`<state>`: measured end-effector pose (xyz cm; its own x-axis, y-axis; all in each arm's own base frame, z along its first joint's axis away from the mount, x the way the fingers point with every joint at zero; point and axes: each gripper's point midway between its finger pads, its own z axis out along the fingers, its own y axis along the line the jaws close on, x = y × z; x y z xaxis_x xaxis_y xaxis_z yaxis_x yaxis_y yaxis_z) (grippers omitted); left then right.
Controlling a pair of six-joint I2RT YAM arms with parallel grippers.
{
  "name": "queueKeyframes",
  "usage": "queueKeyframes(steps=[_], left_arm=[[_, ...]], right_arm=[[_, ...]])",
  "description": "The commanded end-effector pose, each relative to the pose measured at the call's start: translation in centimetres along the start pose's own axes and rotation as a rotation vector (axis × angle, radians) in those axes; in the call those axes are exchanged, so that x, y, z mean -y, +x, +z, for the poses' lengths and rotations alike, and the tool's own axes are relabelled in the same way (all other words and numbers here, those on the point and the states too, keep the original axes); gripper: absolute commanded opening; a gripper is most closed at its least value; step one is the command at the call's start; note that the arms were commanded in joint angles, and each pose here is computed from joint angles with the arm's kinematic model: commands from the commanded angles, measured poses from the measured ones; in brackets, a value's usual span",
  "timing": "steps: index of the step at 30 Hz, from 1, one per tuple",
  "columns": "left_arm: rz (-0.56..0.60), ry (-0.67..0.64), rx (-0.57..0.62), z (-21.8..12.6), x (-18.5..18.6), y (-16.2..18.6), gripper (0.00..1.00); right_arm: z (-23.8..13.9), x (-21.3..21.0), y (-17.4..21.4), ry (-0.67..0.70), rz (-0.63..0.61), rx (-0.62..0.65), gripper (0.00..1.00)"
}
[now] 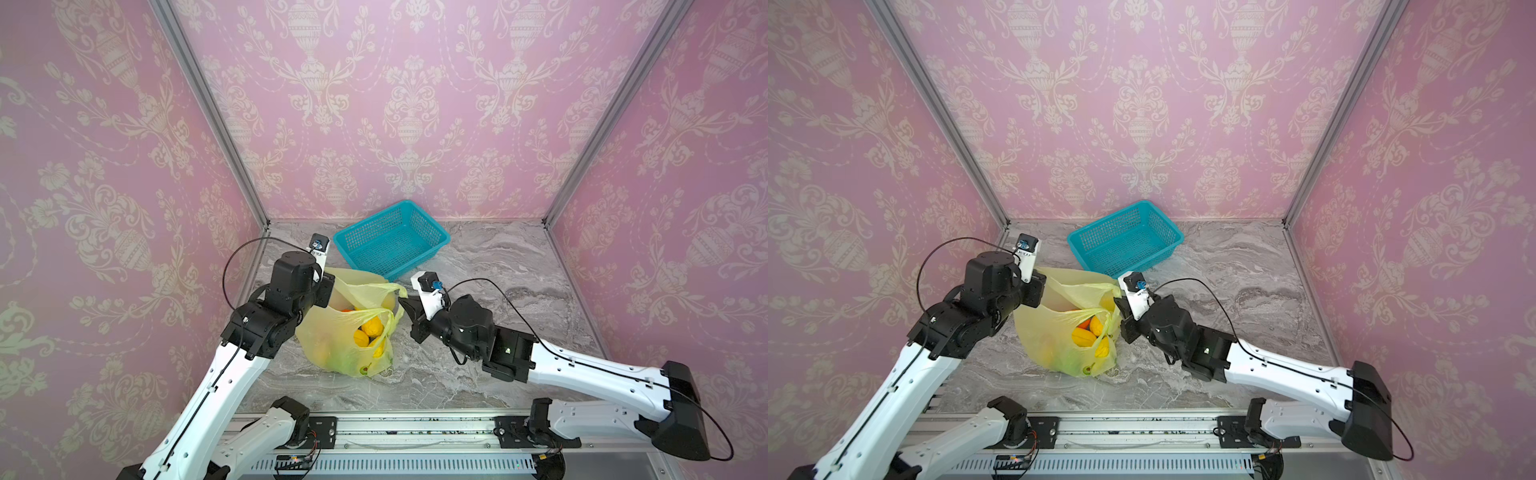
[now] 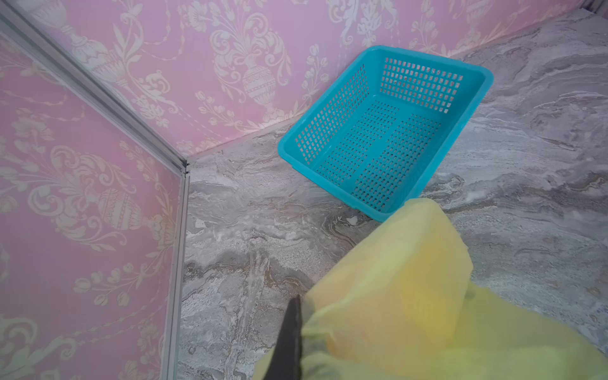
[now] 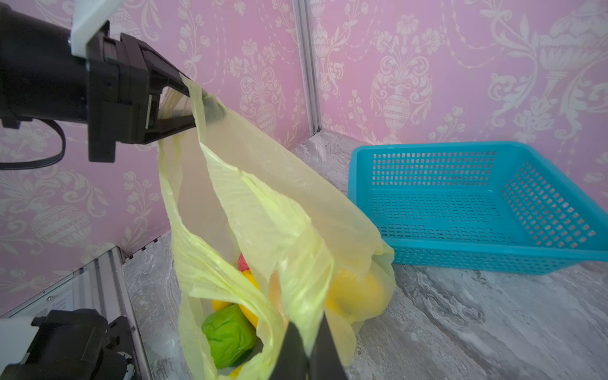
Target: Untie the knot of the plastic bag and take out the fruit
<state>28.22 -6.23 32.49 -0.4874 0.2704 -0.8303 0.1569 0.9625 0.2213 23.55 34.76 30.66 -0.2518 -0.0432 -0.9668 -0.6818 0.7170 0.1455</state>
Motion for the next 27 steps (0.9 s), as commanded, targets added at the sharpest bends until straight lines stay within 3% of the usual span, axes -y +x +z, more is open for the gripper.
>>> queueKeyframes(steps=[1, 3, 10, 12, 14, 19, 23, 27], left_arm=[[-0.074, -0.098, 0.056, -1.3, -2.7, -2.2, 0.0], [-0.088, -0.122, 0.049, -1.5, -3.4, -3.0, 0.0], [-0.11, -0.185, 0.048, -1.0, -4.9, -4.2, 0.0], [-0.109, -0.124, 0.057, -0.4, -3.7, -3.8, 0.0], [-0.098, 0.019, 0.053, 0.5, -1.0, -3.1, 0.0], [-0.089, 0.233, -0.045, 2.3, 3.4, -0.4, 0.0], [-0.094, 0.316, -0.08, 2.9, 5.1, 0.6, 0.0], [-0.098, 0.335, -0.098, 3.2, 5.6, 1.0, 0.0]], right_arm=[[2.2, -1.2, -1.8, -0.036, 0.024, -0.021, 0.0], [4.1, -1.7, -3.6, -0.071, 0.043, -0.024, 0.0], [9.6, -0.4, -4.3, -0.082, 0.055, -0.071, 0.0], [11.0, 0.7, -3.7, -0.064, 0.062, -0.096, 0.0], [12.1, 1.7, -2.8, -0.06, 0.074, -0.117, 0.0], [14.0, 3.9, -1.0, -0.039, 0.108, -0.162, 0.01], [14.0, 4.7, -0.7, -0.048, 0.116, -0.17, 0.16], [13.0, 6.0, -1.3, -0.032, 0.105, -0.15, 0.48]])
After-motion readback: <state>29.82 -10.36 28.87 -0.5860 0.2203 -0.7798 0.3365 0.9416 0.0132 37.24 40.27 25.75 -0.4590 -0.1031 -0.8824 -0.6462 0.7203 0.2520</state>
